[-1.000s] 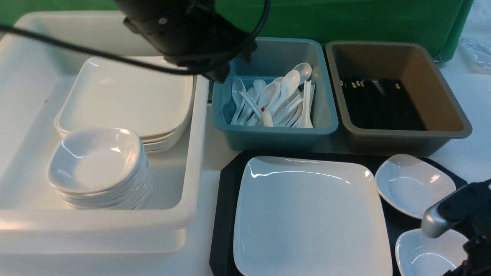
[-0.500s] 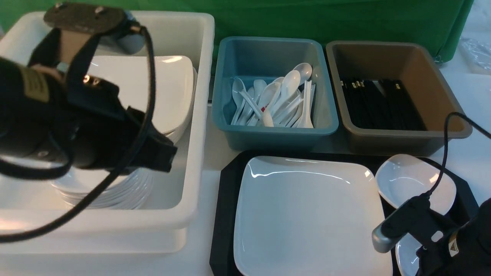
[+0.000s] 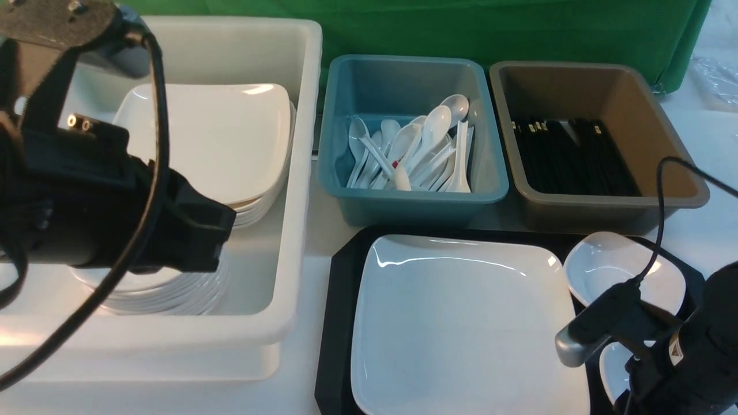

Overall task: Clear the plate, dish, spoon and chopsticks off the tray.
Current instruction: Use the right arm to grab a small plate from the dinner plate, then use the right arm to put the small plate into the large storage box on the left, then use the right arm to grab a small plate from the dinner plate

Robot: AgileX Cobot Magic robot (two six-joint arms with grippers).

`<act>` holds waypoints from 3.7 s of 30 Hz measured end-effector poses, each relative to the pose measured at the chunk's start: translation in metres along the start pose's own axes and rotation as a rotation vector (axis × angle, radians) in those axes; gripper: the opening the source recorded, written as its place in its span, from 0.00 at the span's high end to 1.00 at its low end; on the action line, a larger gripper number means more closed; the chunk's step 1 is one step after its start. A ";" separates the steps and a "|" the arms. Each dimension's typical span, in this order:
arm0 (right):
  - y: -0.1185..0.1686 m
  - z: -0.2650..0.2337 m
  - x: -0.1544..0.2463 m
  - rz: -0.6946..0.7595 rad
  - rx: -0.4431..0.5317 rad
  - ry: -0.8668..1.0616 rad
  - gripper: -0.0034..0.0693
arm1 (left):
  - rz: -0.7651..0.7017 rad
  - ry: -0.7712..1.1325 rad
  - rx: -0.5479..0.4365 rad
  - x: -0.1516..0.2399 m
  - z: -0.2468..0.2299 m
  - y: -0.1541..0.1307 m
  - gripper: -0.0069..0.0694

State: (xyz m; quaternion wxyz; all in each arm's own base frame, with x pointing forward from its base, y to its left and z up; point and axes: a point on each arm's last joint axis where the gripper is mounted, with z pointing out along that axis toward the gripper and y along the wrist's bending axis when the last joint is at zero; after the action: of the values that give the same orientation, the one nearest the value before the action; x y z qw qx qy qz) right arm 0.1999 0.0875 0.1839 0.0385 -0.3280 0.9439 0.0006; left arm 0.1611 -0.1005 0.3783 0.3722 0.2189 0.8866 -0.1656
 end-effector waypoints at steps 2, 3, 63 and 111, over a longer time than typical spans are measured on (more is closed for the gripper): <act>0.000 -0.017 -0.001 0.013 0.007 -0.029 0.76 | 0.000 0.000 0.000 0.000 0.000 0.000 0.89; 0.000 -0.027 -0.002 0.023 0.008 -0.053 0.81 | 0.000 -0.001 0.000 0.000 0.000 0.000 0.89; 0.232 -0.095 -0.280 -0.662 -0.173 -0.680 0.32 | -0.330 -0.131 -0.451 0.034 -0.086 0.064 0.89; -0.070 0.009 -0.055 0.241 0.170 -0.128 0.16 | 0.164 0.130 0.229 -0.018 0.118 -0.038 0.89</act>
State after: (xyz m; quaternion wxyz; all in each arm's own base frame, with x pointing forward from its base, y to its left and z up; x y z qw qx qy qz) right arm 0.2870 0.0672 0.1804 0.1257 -0.2072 0.9687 -0.0538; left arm 0.2222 -0.1914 0.3174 0.2991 0.3419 0.8633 -0.2200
